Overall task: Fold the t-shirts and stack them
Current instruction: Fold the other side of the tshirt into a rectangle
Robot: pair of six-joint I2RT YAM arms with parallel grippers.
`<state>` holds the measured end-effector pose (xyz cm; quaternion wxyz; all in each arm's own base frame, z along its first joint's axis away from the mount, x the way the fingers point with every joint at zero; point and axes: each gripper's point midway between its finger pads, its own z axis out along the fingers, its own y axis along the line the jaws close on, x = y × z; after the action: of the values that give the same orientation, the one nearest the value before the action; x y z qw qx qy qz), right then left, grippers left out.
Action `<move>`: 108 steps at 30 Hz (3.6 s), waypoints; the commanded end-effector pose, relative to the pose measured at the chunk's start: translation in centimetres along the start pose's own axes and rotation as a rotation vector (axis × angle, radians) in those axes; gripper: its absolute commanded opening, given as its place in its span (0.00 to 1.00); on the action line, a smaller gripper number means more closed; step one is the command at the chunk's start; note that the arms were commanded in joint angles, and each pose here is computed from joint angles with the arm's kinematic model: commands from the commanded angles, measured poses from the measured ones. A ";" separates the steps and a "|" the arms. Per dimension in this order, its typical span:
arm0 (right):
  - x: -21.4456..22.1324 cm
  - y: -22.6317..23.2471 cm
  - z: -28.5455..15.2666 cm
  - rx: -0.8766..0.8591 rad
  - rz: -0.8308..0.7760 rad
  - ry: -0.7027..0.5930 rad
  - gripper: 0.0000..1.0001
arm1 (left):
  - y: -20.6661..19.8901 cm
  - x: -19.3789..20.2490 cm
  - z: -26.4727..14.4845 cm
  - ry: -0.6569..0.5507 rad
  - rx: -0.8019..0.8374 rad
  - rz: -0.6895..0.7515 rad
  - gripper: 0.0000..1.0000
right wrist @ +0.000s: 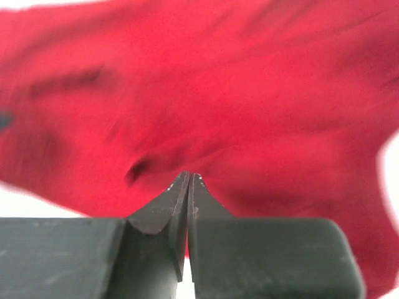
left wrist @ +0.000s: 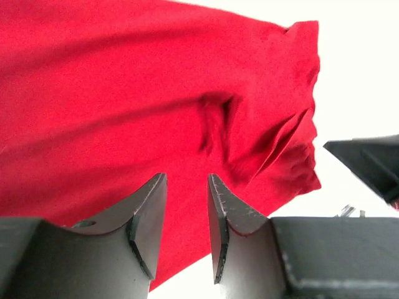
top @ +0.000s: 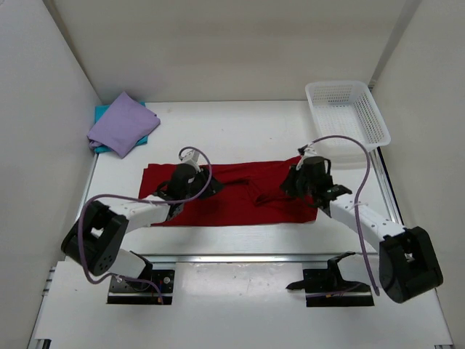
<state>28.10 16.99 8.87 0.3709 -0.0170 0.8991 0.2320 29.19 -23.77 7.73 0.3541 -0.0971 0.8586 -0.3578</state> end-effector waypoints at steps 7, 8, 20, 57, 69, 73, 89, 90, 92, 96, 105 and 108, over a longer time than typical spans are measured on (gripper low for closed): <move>-6.7 -6.0 5.0 0.097 0.076 0.020 0.00 | -1.2 -5.0 7.5 0.039 -0.044 0.058 0.44; -6.1 -6.3 5.4 0.109 0.075 0.040 0.00 | -0.6 -5.0 8.1 0.054 -0.048 0.040 0.43; 3.6 -4.6 1.2 0.093 0.067 0.198 0.00 | 2.8 -2.5 9.7 0.135 -0.045 -0.094 0.43; -3.9 -5.3 -0.7 0.143 0.138 -0.059 0.00 | 2.6 -2.3 5.8 0.068 0.012 -0.140 0.42; 5.9 -8.7 -2.1 0.187 0.295 0.000 0.00 | 6.6 -3.1 4.0 0.019 -0.011 -0.275 0.41; 0.6 -5.2 -3.0 0.121 0.213 -0.114 0.00 | 4.3 -4.1 2.6 -0.015 0.049 -0.253 0.41; -5.5 8.7 6.7 -0.170 -0.173 -0.018 0.15 | -2.9 3.1 3.9 0.119 0.136 -0.038 0.40; -5.6 8.7 7.5 -0.155 -0.187 -0.009 0.17 | -2.9 3.6 4.3 0.138 0.139 -0.044 0.40; -4.9 8.3 8.7 -0.113 -0.225 0.012 0.19 | -2.7 3.6 4.8 0.139 0.149 -0.057 0.40; -4.2 7.4 9.7 -0.062 -0.261 0.040 0.24 | -3.0 3.9 5.7 0.156 0.151 -0.060 0.41; -3.1 6.5 11.0 -0.044 -0.272 0.115 0.26 | -2.2 3.5 5.7 0.137 0.130 -0.050 0.40; -3.1 6.4 11.2 -0.034 -0.267 0.106 0.14 | -2.2 3.5 5.7 0.138 0.124 -0.049 0.40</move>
<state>34.79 26.62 5.15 0.3224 -0.1565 0.9132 0.1940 29.49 -29.83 3.24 0.2689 -0.0776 0.8633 -0.4199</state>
